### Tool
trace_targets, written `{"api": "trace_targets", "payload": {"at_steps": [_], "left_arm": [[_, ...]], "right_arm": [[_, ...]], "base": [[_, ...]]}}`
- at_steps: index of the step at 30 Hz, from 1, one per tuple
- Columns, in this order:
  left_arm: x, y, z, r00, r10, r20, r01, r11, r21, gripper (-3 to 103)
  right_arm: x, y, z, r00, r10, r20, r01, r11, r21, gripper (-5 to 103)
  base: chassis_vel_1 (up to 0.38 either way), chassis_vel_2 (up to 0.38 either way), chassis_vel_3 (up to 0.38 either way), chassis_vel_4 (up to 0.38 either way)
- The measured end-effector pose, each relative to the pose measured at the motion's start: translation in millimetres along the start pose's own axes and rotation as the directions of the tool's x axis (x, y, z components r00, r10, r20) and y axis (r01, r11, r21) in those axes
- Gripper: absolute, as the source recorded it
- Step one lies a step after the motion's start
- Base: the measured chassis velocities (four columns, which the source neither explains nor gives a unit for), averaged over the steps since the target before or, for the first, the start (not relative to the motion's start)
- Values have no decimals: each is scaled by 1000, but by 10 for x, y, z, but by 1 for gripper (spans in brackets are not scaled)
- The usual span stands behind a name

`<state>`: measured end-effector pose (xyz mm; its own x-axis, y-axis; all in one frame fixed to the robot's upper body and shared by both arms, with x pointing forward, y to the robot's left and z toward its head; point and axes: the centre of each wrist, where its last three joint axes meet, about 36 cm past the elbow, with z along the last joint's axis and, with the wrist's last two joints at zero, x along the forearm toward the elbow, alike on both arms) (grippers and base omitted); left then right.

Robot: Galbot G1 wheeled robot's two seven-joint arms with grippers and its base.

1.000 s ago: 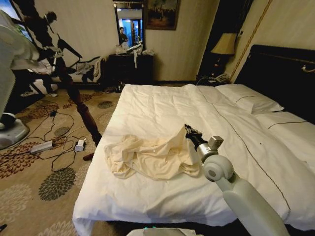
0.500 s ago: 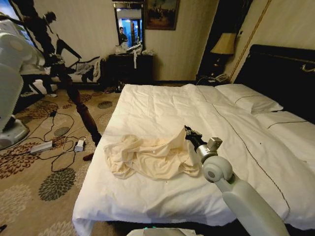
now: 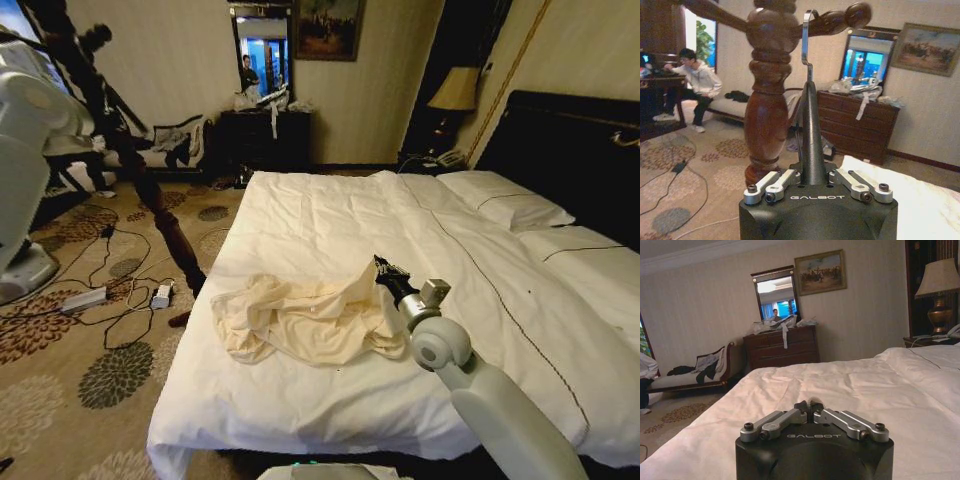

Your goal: Pick up the clothes from the bed and hang them on the clothes hanger.

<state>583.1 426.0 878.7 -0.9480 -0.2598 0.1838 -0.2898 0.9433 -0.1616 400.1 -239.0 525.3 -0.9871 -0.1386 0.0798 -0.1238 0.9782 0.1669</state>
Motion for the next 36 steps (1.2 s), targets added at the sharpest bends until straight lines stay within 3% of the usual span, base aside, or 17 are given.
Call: {"api": "trace_targets", "payload": {"at_steps": [7, 9, 11, 17, 21, 23, 25, 26, 27, 29, 30, 31, 32, 33, 34, 36], "left_arm": [[102, -35, -2, 998, 31, 59, -28, 999, -46, 18], [154, -40, -1, 995, 37, 95, -30, 996, -81, 18], [321, -92, 13, 986, 88, 142, -68, 987, -143, 18], [399, -165, 210, 978, 143, 151, -110, 973, -204, 18], [507, -149, 736, 963, 249, 101, -216, 940, -264, 18], [514, -131, 820, 958, 271, 92, -239, 933, -269, 18], [559, -4, 1125, 908, 418, 33, -392, 873, -289, 18], [610, 48, 1245, 853, 521, -1, -498, 815, -294, 18], [610, 48, 1245, 853, 521, -1, -498, 815, -294, 18], [649, 90, 1324, 805, 593, -23, -574, 767, -288, 18], [692, 149, 1435, 735, 677, -37, -659, 700, -274, 18], [718, 172, 1502, 689, 723, -41, -704, 656, -272, 18], [718, 172, 1502, 689, 723, -41, -704, 656, -272, 18], [732, 188, 1534, 665, 745, -46, -726, 631, -273, 18], [760, 213, 1598, 616, 786, -61, -767, 579, -276, 18], [784, 248, 1769, 502, 860, -97, -840, 457, -291, 18]], "right_arm": [[-9, 10, 6, 1000, -2, 0, 2, 1000, -3, 0], [-11, 10, 11, 1000, -1, -1, 1, 1000, -3, 0], [-14, 9, 13, 1000, 0, -1, 0, 1000, -3, 0], [-38, 21, -30, 1000, 3, 18, -3, 1000, -10, 0], [-21, -25, -30, 1000, 18, 15, -18, 1000, -4, 0], [-14, -30, -27, 1000, 19, 14, -19, 1000, -2, 0], [-4, -40, -21, 1000, 21, 11, -21, 1000, 0, 0], [-4, -41, -21, 1000, 21, 12, -21, 1000, 1, 0], [-4, -41, -21, 1000, 21, 12, -21, 1000, 1, 0], [-5, -43, -22, 1000, 22, 11, -22, 1000, 1, 0], [-10, -48, -23, 1000, 23, 11, -23, 1000, 2, 0], [-18, -53, -21, 1000, 25, 11, -25, 1000, 3, 0], [-18, -53, -21, 1000, 25, 11, -25, 1000, 3, 0], [-22, -55, -21, 1000, 26, 11, -26, 1000, 3, 0], [-25, -58, -17, 1000, 28, 11, -28, 1000, 3, 0], [-26, -63, -16, 999, 32, 10, -32, 999, 3, 0]], "base": [[0, 0, 0, 0], [0, 0, 0, 0], [0, 0, 0, 0], [0, 0, 0, 0], [0, 0, 0, 0], [0, 0, 0, 0], [0, 0, 0, 0], [0, 0, 0, 0], [0, 0, 0, 0], [0, 0, 0, 0], [0, 0, 0, 0], [0, 0, 0, 0], [0, 0, 0, 0], [0, 0, 0, 0], [0, 0, 0, 0], [0, 0, 0, 0]]}}
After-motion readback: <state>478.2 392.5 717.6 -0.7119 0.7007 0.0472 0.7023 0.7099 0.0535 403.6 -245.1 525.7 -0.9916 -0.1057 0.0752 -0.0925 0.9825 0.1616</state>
